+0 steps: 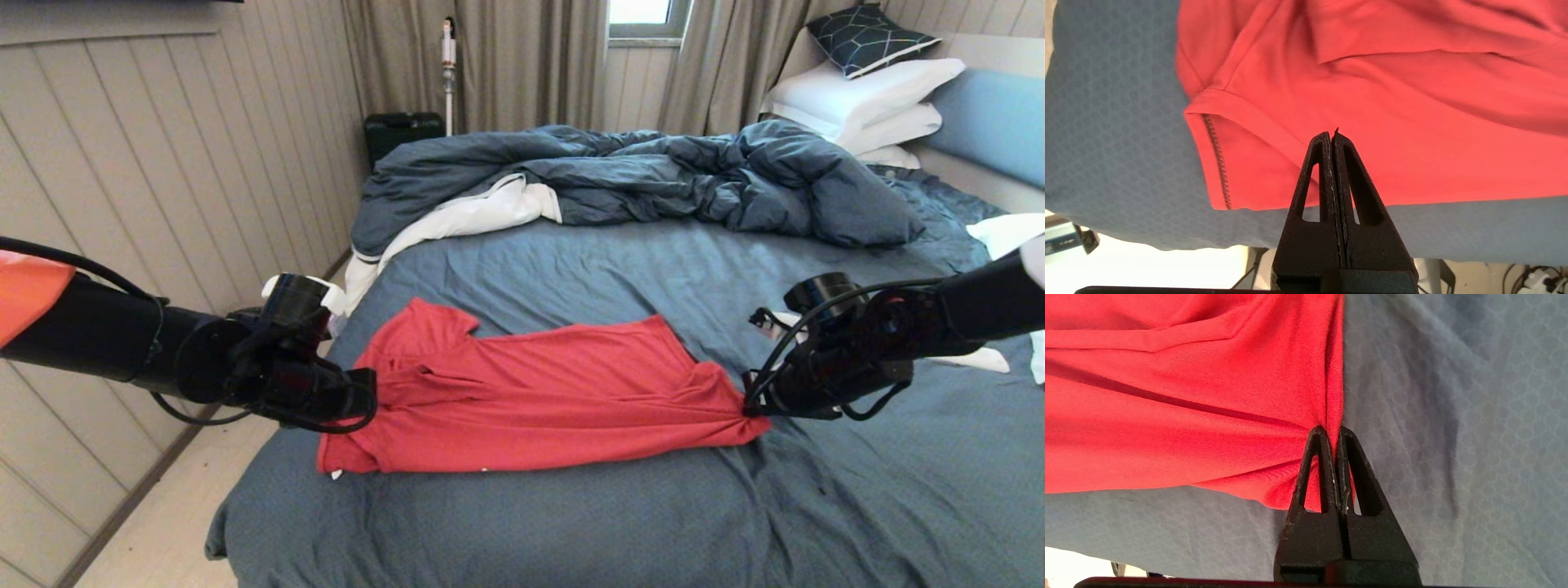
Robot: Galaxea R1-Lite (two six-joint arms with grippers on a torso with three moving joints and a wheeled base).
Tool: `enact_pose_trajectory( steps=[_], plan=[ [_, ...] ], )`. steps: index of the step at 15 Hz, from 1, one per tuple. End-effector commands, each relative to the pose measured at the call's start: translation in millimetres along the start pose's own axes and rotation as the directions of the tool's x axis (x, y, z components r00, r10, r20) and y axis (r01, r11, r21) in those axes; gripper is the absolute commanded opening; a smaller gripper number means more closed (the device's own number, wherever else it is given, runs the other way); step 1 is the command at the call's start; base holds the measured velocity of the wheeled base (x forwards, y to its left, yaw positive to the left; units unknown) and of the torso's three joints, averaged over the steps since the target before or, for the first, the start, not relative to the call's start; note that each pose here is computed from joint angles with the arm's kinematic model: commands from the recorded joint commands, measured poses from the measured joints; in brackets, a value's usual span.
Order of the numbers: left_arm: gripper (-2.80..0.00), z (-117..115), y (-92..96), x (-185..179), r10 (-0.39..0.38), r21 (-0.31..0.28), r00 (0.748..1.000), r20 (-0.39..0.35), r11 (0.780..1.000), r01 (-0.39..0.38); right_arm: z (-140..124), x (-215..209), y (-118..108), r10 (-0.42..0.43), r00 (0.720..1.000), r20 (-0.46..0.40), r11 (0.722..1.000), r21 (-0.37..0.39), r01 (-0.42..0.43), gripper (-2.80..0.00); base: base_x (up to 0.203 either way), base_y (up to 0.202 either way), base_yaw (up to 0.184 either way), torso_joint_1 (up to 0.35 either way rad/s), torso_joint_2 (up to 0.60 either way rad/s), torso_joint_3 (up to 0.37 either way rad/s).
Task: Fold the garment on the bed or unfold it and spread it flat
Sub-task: Fold the red T-shirt
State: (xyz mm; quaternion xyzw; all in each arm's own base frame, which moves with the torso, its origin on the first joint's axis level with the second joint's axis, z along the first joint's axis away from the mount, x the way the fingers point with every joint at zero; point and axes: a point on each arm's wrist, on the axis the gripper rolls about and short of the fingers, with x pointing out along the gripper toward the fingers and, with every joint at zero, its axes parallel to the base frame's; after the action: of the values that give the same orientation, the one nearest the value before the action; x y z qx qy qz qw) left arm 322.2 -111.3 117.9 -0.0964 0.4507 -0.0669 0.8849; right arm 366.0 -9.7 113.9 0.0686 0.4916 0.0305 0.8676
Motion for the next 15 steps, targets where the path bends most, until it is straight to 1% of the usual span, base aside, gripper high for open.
enact_pose_trajectory(
  steps=[1,4,7,12,15],
  plan=[
    [0.00,-2.2,8.8,9.3,0.027,-0.015,0.999,-0.026,1.000,-0.028,1.1,-0.3,0.6,0.003,1.000,0.003,1.000,-0.001,-0.003,-2.80,0.000,0.000,0.000,0.000,0.00,0.000],
    [0.00,-5.9,13.2,19.7,0.051,-0.020,0.997,-0.052,0.998,-0.052,1.4,1.0,4.8,0.010,1.000,0.018,1.000,-0.013,-0.010,-2.80,0.000,0.000,0.000,0.000,0.00,0.000],
    [0.00,-7.1,26.2,29.8,0.112,-0.044,0.992,-0.057,0.992,-0.115,1.8,2.4,5.5,0.012,1.000,0.022,1.000,-0.016,-0.011,-2.80,0.000,0.000,0.000,0.000,0.00,0.000],
    [0.00,-13.9,30.2,38.1,0.124,-0.042,0.990,-0.073,0.991,-0.127,1.9,5.8,5.6,0.014,1.000,0.025,1.000,-0.016,-0.014,-2.80,0.000,0.000,0.000,0.000,0.00,0.000],
    [0.00,-11.9,30.0,48.7,0.123,-0.039,0.990,-0.071,0.991,-0.126,2.4,5.9,5.1,0.014,0.999,0.029,1.000,-0.016,-0.013,-2.80,0.000,0.000,0.000,0.000,0.00,0.000]
  ],
)
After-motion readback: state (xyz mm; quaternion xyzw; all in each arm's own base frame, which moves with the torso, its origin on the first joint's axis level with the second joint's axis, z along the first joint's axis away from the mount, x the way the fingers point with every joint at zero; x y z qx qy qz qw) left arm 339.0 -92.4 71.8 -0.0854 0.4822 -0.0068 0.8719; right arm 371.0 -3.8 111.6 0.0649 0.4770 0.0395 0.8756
